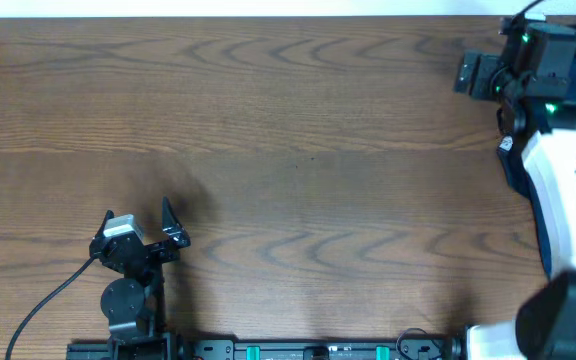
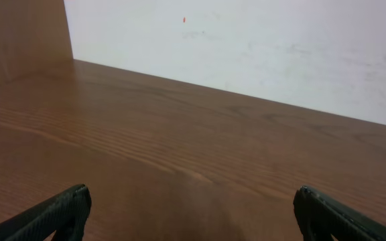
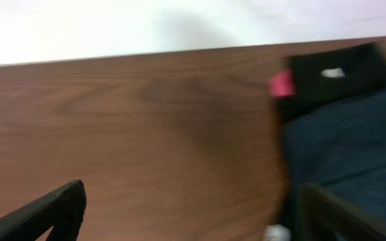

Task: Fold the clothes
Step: 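Reach the right gripper to the navy clothing pile at the right edge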

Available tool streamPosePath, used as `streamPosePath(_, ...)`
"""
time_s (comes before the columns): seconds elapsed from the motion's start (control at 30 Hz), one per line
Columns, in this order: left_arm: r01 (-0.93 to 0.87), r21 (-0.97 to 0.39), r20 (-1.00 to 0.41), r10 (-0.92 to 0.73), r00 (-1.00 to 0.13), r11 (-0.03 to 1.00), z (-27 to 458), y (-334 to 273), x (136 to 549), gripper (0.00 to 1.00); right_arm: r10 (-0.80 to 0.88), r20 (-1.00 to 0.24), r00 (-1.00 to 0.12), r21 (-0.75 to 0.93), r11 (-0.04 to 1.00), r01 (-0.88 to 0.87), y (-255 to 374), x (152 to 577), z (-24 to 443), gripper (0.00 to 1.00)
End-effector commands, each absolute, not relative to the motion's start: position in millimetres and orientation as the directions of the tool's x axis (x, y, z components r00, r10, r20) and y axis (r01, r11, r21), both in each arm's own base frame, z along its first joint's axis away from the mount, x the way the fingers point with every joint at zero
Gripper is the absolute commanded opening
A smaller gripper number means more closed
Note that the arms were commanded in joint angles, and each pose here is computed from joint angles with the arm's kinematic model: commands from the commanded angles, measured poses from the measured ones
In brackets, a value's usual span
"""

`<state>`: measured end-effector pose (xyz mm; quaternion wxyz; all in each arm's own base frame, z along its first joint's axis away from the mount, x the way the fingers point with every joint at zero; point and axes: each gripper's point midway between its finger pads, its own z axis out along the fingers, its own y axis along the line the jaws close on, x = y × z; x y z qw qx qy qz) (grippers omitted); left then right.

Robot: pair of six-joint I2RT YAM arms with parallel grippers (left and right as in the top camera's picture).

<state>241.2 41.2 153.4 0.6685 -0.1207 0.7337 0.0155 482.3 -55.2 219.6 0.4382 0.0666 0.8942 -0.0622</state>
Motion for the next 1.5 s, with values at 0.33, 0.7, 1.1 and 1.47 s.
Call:
streamPosePath(0.33,-0.235,-0.135,-0.978,-0.168,-0.127,0.963,135.0,46.5,239.4,0.98,-0.157,-0.485,-0.860,-0.660,0.711,0.243,-155.7,538.0,118.0,0.99)
streamPosePath(0.7,-0.235,-0.135,-0.978,-0.168,-0.127,0.963,135.0,46.5,239.4,0.98,-0.118,-0.301,-0.946,-0.810,0.556,0.189,-197.0,522.8,47.6,0.96)
streamPosePath(1.1,-0.235,-0.135,-0.978,-0.168,-0.127,0.963,135.0,46.5,239.4,0.98,-0.047,-0.276,-0.960,-0.812,0.546,0.206,-233.2,504.4,37.8,0.55)
streamPosePath(1.47,-0.235,-0.135,-0.978,-0.168,-0.127,0.963,135.0,46.5,239.4,0.98,-0.039,-0.296,-0.954,-0.806,0.547,0.228,-230.9,505.7,38.0,0.28)
